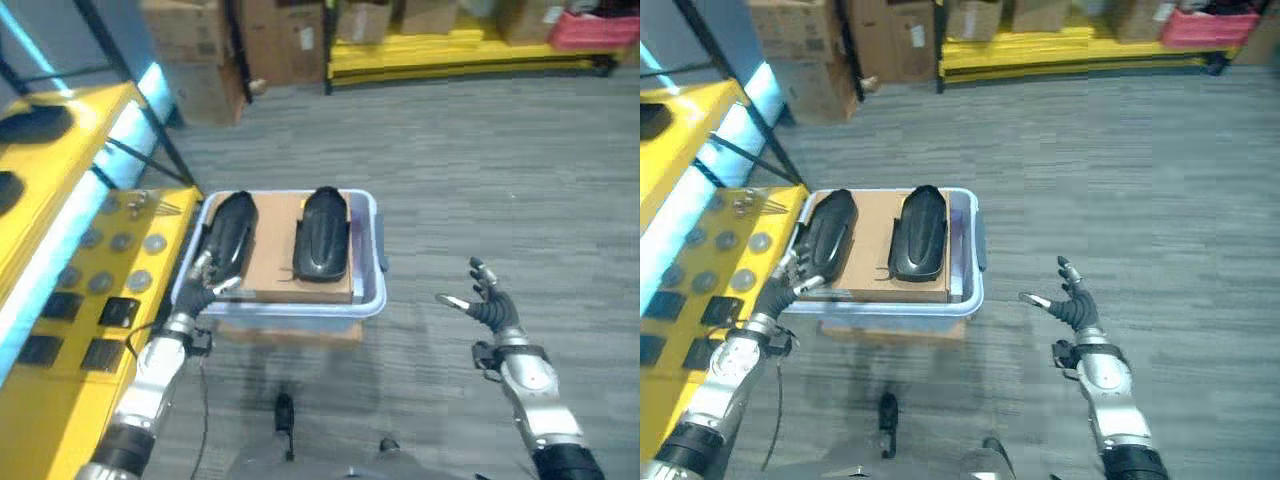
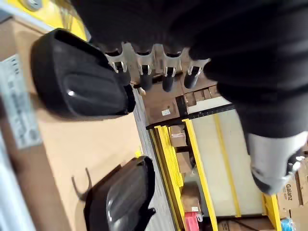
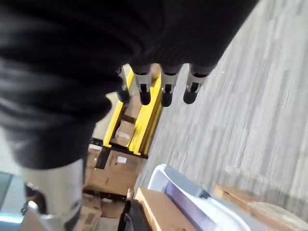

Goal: Move parts from the plastic box to the shelf.

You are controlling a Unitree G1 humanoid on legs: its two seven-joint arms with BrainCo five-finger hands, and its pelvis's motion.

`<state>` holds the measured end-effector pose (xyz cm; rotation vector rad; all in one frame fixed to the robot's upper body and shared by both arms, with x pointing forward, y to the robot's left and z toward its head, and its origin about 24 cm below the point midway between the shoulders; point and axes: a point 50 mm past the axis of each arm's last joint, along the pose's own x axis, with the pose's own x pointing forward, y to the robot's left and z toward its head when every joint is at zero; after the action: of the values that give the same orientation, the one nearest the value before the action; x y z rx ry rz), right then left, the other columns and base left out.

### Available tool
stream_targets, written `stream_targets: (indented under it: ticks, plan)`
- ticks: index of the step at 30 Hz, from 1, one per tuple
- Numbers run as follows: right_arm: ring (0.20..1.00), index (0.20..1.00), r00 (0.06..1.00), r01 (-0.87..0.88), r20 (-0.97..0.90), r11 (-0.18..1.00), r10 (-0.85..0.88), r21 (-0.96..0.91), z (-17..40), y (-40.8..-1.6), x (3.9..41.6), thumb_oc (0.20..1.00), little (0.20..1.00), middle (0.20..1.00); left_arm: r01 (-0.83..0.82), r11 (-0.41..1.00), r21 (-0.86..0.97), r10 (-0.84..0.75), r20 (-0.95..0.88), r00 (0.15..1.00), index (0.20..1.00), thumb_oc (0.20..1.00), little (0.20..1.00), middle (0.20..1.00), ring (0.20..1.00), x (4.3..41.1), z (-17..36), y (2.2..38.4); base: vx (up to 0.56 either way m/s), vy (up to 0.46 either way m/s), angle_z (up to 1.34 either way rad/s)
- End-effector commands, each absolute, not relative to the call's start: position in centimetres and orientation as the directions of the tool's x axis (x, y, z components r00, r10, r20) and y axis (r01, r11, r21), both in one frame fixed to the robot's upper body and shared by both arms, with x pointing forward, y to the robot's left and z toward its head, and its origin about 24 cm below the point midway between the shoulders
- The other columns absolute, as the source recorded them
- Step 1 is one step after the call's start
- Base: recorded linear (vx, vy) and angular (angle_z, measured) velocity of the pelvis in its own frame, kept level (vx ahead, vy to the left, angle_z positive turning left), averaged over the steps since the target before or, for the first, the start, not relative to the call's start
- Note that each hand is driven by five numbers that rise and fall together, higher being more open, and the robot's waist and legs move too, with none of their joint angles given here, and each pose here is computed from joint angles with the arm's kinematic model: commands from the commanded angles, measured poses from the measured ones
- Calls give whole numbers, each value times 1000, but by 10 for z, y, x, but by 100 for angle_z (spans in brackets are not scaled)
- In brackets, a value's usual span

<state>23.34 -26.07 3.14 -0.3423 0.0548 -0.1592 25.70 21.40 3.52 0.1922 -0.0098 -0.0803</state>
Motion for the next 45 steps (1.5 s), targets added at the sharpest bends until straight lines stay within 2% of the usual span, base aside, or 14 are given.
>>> stream_targets:
  ticks: [1,17,22,25,26,38,45]
  plan:
    - [1000,1000,993,115,84,889,-87,-443,58,-260,243,1000,1000,1000,12,974,227,-35,98,995,1000,1000,1000,1000,1000,251,55,235,190,218,-107]
    - [1000,1000,994,95,89,880,-60,-465,65,-267,243,1000,1000,1000,55,989,136,-64,61,996,1000,1000,1000,1000,1000,253,42,216,128,-116,19]
    - [1000,1000,981,193,118,813,-153,-549,74,-289,247,1000,1000,1000,64,990,128,-70,43,997,1000,1000,1000,1000,1000,251,37,211,110,-23,37]
    - [1000,1000,981,194,118,812,-154,-550,74,-290,247,1000,1000,1000,65,990,128,-71,43,997,1000,1000,1000,1000,1000,251,37,211,59,34,-2]
    - [1000,1000,970,242,139,804,-199,-543,76,-296,246,1000,1000,1000,84,984,159,-93,48,994,1000,1000,1000,1000,1000,252,40,210,83,77,-4]
    - [1000,1000,971,239,110,854,-212,-462,64,-288,240,1000,1000,1000,93,977,193,-103,42,994,1000,1000,1000,1000,1000,255,44,217,1,72,-39]
    - [1000,1000,980,184,15,883,-198,-432,43,-279,239,1000,1000,1000,25,985,169,-37,70,997,1000,1000,1000,1000,1000,255,47,226,166,-335,-62]
